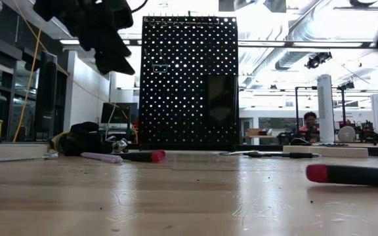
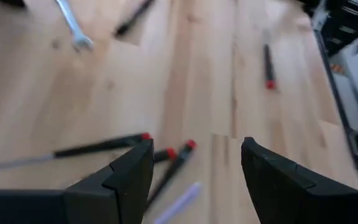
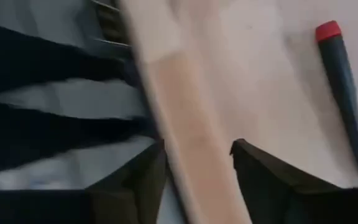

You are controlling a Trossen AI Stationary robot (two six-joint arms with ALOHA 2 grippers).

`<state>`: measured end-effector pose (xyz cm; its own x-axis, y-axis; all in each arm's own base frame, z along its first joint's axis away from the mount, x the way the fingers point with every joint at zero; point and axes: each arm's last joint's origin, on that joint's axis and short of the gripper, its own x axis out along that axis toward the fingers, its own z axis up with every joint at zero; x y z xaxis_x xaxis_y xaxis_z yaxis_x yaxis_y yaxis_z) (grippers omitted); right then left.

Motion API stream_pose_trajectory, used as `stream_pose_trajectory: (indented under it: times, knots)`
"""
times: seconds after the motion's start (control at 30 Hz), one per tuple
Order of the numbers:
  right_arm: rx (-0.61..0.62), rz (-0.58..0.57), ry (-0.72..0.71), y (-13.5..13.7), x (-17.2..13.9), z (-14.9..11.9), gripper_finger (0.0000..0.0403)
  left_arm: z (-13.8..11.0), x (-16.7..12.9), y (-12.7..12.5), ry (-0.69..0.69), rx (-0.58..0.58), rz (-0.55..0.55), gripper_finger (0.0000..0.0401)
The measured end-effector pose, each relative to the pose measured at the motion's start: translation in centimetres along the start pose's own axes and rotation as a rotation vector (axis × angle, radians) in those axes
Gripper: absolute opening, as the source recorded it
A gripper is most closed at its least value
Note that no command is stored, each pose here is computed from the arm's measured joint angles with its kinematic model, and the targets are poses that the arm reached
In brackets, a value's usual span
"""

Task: Hang tools onto peg board
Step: Put the nut driver into the black bin on the pegboard

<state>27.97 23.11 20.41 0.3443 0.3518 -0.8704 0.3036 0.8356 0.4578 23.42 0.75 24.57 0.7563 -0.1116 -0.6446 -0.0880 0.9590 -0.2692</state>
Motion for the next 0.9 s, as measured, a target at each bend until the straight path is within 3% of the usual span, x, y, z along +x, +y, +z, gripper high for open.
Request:
stream_pose_trajectory:
  times: [0.17, 0.37, 0.6, 0.9]
  knots:
    - [-0.119, -0.331, -0.008, -0.8, 3.6, 2.3, 0.0196, -0.5, 0.2, -1.9, 0.011, 0.005, -0.034, 0.0223]
    - [-0.286, -0.476, -0.013, -2.6, 4.9, 4.7, 0.0191, -0.9, 0.3, -3.8, -0.036, -0.090, 0.046, 0.0223]
    - [-0.305, -0.534, 0.079, -5.2, 4.6, 5.2, 0.0190, -1.3, 0.3, -5.4, -0.054, -0.173, 0.025, 0.0223]
    - [-0.171, -0.436, 0.075, -9.2, 5.6, 6.3, 0.0186, -1.6, 0.2, -5.9, -0.054, -0.120, 0.030, 0.0223]
